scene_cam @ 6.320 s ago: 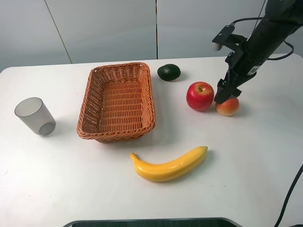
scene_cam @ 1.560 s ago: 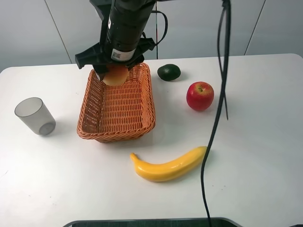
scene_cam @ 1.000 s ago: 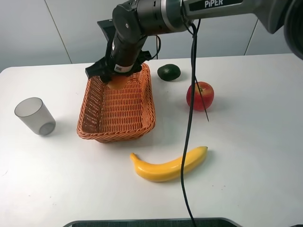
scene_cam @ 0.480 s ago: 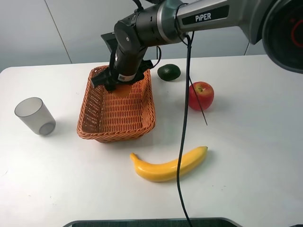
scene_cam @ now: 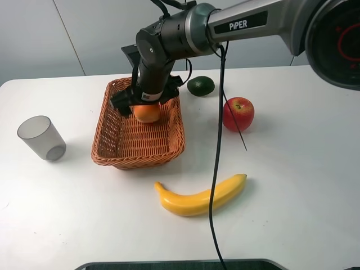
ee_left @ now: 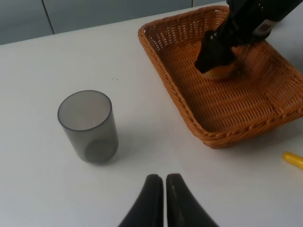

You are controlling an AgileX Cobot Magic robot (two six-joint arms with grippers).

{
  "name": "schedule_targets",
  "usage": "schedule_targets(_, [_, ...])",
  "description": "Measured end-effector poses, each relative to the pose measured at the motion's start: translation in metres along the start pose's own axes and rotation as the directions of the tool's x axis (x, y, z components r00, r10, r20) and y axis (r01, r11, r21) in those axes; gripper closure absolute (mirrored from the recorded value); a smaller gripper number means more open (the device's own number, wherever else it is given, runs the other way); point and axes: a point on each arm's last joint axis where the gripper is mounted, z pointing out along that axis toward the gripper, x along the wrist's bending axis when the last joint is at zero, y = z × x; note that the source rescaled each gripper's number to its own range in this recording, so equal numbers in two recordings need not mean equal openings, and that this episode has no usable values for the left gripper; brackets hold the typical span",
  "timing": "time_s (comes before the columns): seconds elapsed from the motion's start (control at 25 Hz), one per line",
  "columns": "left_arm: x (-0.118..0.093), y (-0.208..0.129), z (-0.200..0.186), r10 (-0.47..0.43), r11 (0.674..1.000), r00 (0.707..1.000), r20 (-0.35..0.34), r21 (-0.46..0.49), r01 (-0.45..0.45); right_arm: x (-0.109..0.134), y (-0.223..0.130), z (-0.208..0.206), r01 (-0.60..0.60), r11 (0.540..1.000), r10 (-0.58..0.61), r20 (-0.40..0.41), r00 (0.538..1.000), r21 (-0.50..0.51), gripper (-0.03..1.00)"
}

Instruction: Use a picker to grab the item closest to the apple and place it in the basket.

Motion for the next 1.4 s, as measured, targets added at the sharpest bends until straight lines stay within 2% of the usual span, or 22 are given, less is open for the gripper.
schedule_targets(0.36, [0.0, 0.0, 0.0, 0.0, 1.0, 1.0, 0.0, 0.0, 0.0, 0.003, 0.013, -0.035, -0.01, 0.998, 0.009, -0.027, 1.0, -0.054, -0.03])
schedule_targets(0.52, [0.0, 0.0, 0.0, 0.0, 1.0, 1.0, 0.0, 0.0, 0.0, -0.003, 0.016, -0.066, 0.013, 1.0, -0.013, -0.009, 1.0, -0.013, -0.03])
schedule_targets(0.64, [0.0, 0.0, 0.0, 0.0, 1.0, 1.0, 0.0, 0.0, 0.0, -0.024, 0.017, -0.09, 0.0, 0.999, -0.001, 0.025, 1.0, 0.045, -0.03])
schedule_targets(0.8, [0.0, 0.0, 0.0, 0.0, 1.0, 1.0, 0.0, 0.0, 0.0, -0.065, 0.012, -0.11, -0.064, 0.99, 0.053, 0.085, 0.995, 0.126, -0.03])
schedule_targets(1.0, [0.0, 0.0, 0.0, 0.0, 1.0, 1.0, 0.0, 0.0, 0.0, -0.118, -0.013, -0.127, -0.177, 0.969, 0.152, 0.148, 0.977, 0.173, -0.03])
schedule_targets(1.12, [0.0, 0.0, 0.0, 0.0, 1.0, 1.0, 0.0, 0.0, 0.0, -0.143, -0.029, -0.139, -0.238, 0.953, 0.205, 0.18, 0.962, 0.187, -0.03])
schedule_targets(1.4, [0.0, 0.0, 0.0, 0.0, 1.0, 1.0, 0.0, 0.0, 0.0, -0.18, -0.062, -0.177, -0.344, 0.927, 0.307, 0.225, 0.925, 0.15, -0.03])
